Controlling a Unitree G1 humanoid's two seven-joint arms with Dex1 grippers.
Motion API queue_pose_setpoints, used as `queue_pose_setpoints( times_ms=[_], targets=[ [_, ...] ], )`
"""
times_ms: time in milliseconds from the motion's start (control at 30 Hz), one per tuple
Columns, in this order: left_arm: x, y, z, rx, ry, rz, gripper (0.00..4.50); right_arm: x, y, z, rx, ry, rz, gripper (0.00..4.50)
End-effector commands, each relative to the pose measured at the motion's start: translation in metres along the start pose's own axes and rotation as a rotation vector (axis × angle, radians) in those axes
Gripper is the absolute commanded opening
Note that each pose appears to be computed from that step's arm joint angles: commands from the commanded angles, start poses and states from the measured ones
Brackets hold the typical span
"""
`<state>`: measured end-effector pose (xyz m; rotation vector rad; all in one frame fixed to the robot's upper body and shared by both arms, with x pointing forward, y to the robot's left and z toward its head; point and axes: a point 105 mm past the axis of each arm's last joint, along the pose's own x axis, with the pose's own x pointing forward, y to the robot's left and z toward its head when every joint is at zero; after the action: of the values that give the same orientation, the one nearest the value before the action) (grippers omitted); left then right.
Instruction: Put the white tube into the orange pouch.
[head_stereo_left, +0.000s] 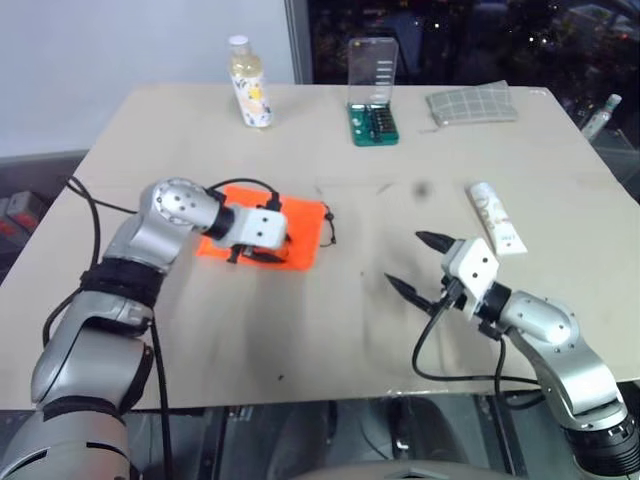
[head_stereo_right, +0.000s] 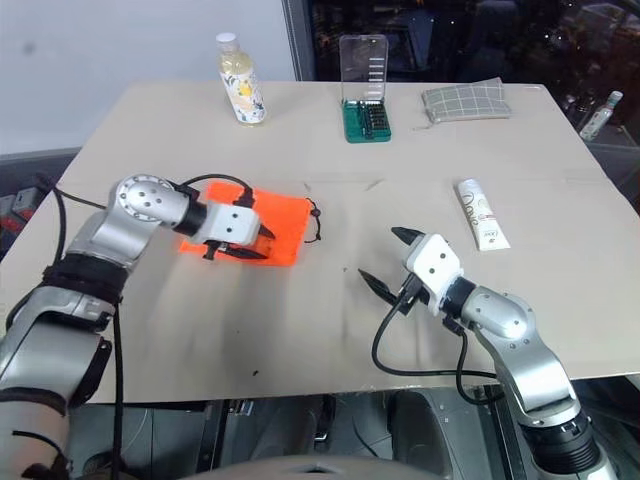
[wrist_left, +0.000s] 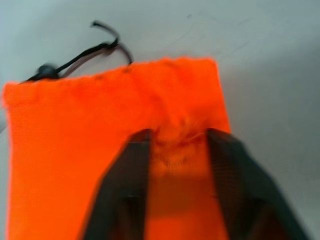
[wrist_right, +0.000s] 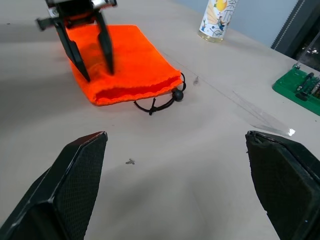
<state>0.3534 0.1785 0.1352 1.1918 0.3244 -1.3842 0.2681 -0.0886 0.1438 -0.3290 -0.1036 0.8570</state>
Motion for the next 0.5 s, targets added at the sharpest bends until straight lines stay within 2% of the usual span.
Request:
queue_pose_setpoints(
  times_ms=[33, 67, 300, 500],
  targets=[
    [-0.005, 0.010, 0.008, 0.017, -0.035, 0.022, 0.19, -0.006, -0.005, 0.013, -0.032, -0.035, -0.038, 4.50],
    [-0.005, 0.010, 0.008, 0.011, -0.041, 0.021, 0.04, -0.007, -0.004, 0.013, -0.032, -0.033, -0.042, 4.50],
    [-0.013, 0.013, 0.006, -0.002, -0.040, 0.040, 0.04, -0.008, -0.005, 0.011, -0.027, -0.029, -0.062, 4.50],
    [-0.046, 0.023, 0.023, -0.185, -0.231, 0.145, 0.04, -0.008, -0.008, 0.011, -0.024, -0.033, -0.066, 4.50]
  ],
)
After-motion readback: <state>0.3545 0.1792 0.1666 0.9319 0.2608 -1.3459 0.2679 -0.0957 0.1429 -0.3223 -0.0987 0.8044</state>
